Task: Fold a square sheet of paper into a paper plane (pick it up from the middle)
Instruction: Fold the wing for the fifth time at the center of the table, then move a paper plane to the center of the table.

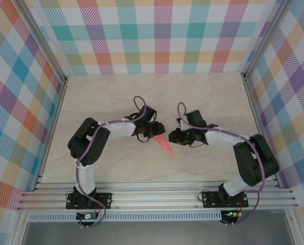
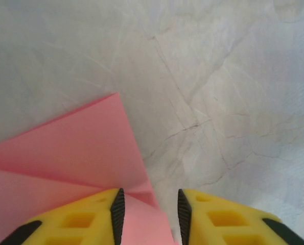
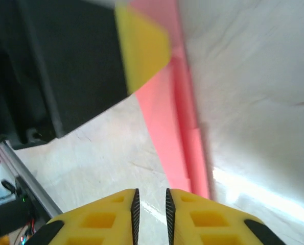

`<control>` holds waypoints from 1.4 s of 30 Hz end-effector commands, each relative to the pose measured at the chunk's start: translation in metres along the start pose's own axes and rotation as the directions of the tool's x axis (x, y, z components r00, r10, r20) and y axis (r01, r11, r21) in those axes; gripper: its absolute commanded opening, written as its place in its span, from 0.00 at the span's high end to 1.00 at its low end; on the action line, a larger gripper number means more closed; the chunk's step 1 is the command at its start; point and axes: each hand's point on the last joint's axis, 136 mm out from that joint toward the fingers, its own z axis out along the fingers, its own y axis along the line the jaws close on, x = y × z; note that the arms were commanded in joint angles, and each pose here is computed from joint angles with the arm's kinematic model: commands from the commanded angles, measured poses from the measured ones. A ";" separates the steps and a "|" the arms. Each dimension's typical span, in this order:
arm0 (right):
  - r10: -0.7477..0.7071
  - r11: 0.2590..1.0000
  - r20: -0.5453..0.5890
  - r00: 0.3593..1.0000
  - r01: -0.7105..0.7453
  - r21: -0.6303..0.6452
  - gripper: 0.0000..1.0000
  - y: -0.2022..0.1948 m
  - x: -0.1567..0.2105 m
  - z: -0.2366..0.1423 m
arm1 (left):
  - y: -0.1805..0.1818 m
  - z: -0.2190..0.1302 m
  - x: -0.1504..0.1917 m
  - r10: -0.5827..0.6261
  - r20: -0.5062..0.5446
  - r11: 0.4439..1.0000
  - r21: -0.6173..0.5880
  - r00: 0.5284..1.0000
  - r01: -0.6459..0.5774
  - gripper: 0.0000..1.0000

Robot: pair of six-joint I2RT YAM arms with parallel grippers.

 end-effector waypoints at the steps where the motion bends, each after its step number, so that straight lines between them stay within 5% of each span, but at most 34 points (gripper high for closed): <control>1: -0.006 0.992 0.101 0.995 -0.007 0.126 0.66 -0.029 -0.011 -0.026 | -0.021 -0.049 -0.016 0.043 0.080 0.997 -0.065 0.996 -0.037 0.48; 4: 0.035 0.993 0.132 0.991 -0.050 0.110 0.46 -0.035 -0.019 -0.035 | -0.018 -0.075 -0.014 0.038 0.125 0.987 -0.161 0.991 -0.017 0.35; 11: 0.050 0.999 0.094 0.994 -0.047 -0.024 0.43 -0.022 -0.018 -0.023 | -0.004 -0.080 0.013 -0.058 0.073 0.929 -0.361 0.996 0.080 0.27; 18: 0.047 0.998 0.140 0.989 -0.051 0.026 0.34 -0.033 -0.014 -0.029 | -0.015 -0.049 0.033 -0.070 0.004 0.891 -0.449 0.998 0.065 0.26; 27: 0.026 0.999 0.142 0.990 -0.029 0.019 0.07 -0.032 -0.007 -0.033 | -0.013 -0.040 0.034 -0.101 -0.001 0.867 -0.490 0.995 0.088 0.25; 42: 0.050 0.999 0.107 0.993 -0.050 0.000 0.08 -0.033 0.000 -0.027 | -0.002 -0.032 0.030 -0.179 -0.008 0.868 -0.473 0.984 0.154 0.24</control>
